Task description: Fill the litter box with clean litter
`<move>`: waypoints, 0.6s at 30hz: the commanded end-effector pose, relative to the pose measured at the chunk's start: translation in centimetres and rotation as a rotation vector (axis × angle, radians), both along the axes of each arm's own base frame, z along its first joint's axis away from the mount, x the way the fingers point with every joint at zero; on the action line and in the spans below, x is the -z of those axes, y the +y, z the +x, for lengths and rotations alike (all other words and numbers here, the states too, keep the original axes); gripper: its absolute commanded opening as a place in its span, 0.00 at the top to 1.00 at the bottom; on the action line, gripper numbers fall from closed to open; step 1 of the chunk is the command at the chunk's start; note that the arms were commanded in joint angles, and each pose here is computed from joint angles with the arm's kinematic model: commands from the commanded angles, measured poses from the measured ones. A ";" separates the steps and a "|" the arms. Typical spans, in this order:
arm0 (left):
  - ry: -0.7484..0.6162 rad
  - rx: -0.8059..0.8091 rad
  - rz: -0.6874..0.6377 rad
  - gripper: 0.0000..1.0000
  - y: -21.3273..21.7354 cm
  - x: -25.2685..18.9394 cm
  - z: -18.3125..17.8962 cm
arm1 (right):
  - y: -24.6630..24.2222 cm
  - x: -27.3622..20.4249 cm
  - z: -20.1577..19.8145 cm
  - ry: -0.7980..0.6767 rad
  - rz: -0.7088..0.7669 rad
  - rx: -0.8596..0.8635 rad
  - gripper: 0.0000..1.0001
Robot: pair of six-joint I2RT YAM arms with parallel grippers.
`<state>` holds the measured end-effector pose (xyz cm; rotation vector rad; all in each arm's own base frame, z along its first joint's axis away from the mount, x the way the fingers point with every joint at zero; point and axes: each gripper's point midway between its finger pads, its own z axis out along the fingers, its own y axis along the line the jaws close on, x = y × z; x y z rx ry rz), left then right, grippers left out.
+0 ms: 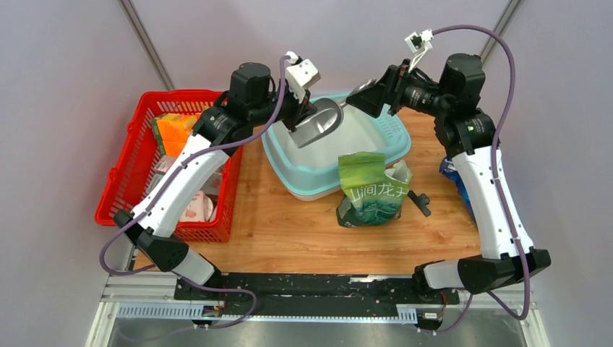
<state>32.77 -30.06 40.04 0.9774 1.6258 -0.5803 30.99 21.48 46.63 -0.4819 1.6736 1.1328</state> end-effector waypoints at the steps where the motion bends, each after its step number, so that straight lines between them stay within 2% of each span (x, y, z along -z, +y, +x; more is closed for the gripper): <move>1: -0.024 0.032 -0.082 1.00 -0.6 -2.5 -0.8 | 0.8 -2.8 -0.3 -0.069 0.044 -0.026 0.12; 5: -0.052 0.045 -0.080 1.00 -0.7 -2.9 -1.0 | 1.3 -2.2 0.1 -0.049 0.039 -0.025 0.21; 6: -0.055 0.044 -0.076 1.00 -0.8 -2.8 -1.0 | 1.4 -2.0 0.2 -0.043 0.037 -0.028 0.27; 10: -0.078 0.040 -0.065 1.00 -0.8 -2.8 -0.7 | 1.7 -1.5 0.3 -0.028 0.033 -0.037 0.39; 18: -0.121 0.030 -0.045 1.00 -0.8 -2.9 -0.2 | 1.9 -0.7 0.1 -0.016 0.020 -0.048 0.50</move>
